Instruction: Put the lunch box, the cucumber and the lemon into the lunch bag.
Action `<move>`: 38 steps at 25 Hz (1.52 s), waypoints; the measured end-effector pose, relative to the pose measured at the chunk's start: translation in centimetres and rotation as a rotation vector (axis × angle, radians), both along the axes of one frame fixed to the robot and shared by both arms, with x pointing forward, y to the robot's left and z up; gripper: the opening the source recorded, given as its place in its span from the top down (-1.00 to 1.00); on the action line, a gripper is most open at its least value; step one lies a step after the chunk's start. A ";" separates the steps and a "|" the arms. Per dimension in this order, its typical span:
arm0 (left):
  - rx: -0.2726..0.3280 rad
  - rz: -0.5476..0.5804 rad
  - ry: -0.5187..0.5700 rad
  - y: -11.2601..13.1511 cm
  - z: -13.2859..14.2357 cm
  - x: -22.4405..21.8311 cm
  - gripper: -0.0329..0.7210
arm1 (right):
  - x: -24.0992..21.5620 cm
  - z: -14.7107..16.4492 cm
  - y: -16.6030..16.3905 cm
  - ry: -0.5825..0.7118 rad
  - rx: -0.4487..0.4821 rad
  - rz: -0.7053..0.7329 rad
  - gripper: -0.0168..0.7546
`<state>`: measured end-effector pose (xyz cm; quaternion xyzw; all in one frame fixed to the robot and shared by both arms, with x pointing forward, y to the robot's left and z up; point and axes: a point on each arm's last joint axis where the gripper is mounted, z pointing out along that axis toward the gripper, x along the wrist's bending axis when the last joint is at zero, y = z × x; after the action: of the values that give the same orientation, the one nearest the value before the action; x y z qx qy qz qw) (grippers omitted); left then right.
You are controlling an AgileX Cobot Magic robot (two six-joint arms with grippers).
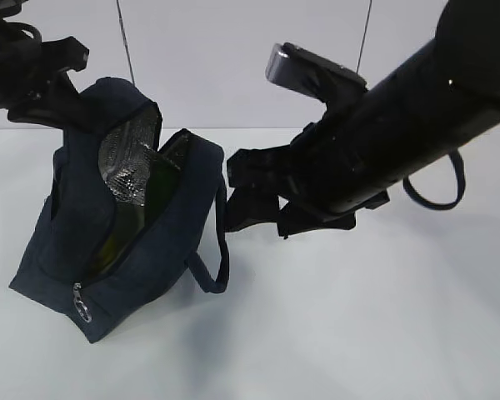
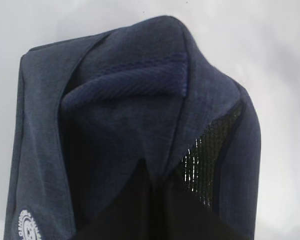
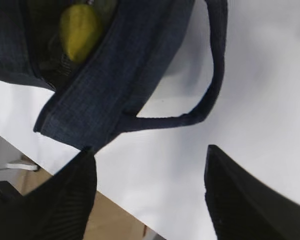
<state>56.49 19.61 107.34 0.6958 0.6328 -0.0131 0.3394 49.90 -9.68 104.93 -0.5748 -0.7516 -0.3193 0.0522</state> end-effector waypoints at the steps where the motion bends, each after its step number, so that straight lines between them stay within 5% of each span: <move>1: 0.000 0.000 0.000 0.0 0.0 0.0 0.93 | -0.1 -0.5 0.1 0.004 0.031 -0.003 -0.37; 14: 0.004 -0.018 -0.011 0.0 0.0 0.0 0.93 | 3.9 -1.8 -2.3 -0.104 0.369 -0.057 -0.37; 21: -0.025 -0.019 -0.010 -0.3 0.2 0.0 0.93 | 5.8 -5.6 -1.2 -0.048 0.488 -0.031 -0.32; 32: -0.051 -0.022 0.006 -0.4 0.2 -0.2 0.93 | 6.9 -9.8 -0.6 0.009 0.537 -0.018 0.01; 38: -0.053 -0.023 0.009 -0.5 0.2 -0.2 0.93 | 6.8 -10.0 -0.5 0.003 0.548 0.012 0.48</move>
<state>56.32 19.15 107.54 0.6937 0.6257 -0.0370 0.3549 56.72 -10.15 94.97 -0.5355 -0.6404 -0.5095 0.2088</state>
